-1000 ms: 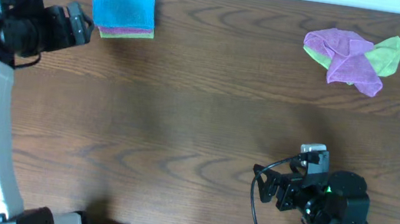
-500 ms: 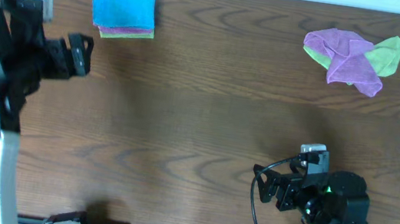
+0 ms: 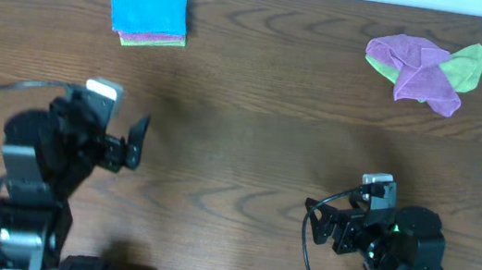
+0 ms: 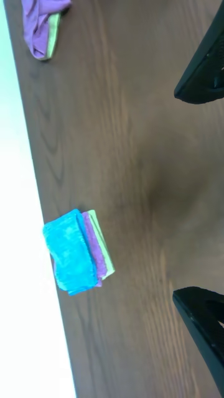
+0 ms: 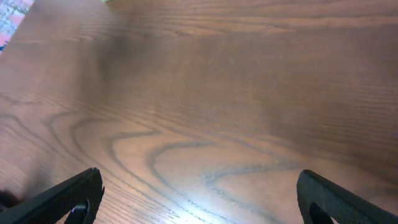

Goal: Fold the cloth

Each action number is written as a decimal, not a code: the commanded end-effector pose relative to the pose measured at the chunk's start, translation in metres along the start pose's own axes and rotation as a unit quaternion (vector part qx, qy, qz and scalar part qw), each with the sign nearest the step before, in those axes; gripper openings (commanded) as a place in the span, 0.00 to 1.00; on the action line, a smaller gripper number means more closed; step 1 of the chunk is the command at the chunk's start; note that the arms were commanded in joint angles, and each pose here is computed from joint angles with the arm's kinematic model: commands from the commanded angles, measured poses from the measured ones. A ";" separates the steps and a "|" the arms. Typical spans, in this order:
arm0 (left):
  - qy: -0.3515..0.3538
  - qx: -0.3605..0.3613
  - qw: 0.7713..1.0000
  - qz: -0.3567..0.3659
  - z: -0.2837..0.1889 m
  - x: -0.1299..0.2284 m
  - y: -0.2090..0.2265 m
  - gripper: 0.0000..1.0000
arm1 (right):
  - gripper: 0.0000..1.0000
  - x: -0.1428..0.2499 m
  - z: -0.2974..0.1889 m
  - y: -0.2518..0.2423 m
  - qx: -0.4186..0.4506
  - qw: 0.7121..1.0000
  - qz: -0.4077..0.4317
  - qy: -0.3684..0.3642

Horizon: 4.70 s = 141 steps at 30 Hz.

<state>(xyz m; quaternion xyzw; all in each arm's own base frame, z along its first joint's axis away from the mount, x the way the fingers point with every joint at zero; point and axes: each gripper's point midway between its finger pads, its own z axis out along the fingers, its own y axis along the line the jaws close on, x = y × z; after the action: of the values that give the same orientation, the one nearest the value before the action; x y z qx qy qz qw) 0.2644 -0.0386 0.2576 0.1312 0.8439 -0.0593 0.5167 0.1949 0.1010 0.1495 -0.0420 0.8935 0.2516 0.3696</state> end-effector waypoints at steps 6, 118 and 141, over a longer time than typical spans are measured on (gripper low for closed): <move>-0.014 -0.031 0.999 0.022 -0.003 0.056 -0.005 0.95 | 0.99 0.000 0.000 -0.002 0.004 1.000 0.007 -0.003; 0.085 -0.122 0.989 -0.014 0.012 0.208 0.012 0.95 | 0.99 0.042 -0.001 -0.108 0.210 0.966 -0.122 -0.083; 0.085 -0.122 0.989 -0.014 0.012 0.208 0.012 0.95 | 0.99 0.042 -0.001 -0.108 0.210 0.966 -0.122 -0.083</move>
<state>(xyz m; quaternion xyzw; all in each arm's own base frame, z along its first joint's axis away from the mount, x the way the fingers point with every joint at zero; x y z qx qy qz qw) 0.1895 0.0028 0.0729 0.0646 0.8850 0.0484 0.4585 0.1923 0.0128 0.0812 -0.0483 0.8794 0.0196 0.4731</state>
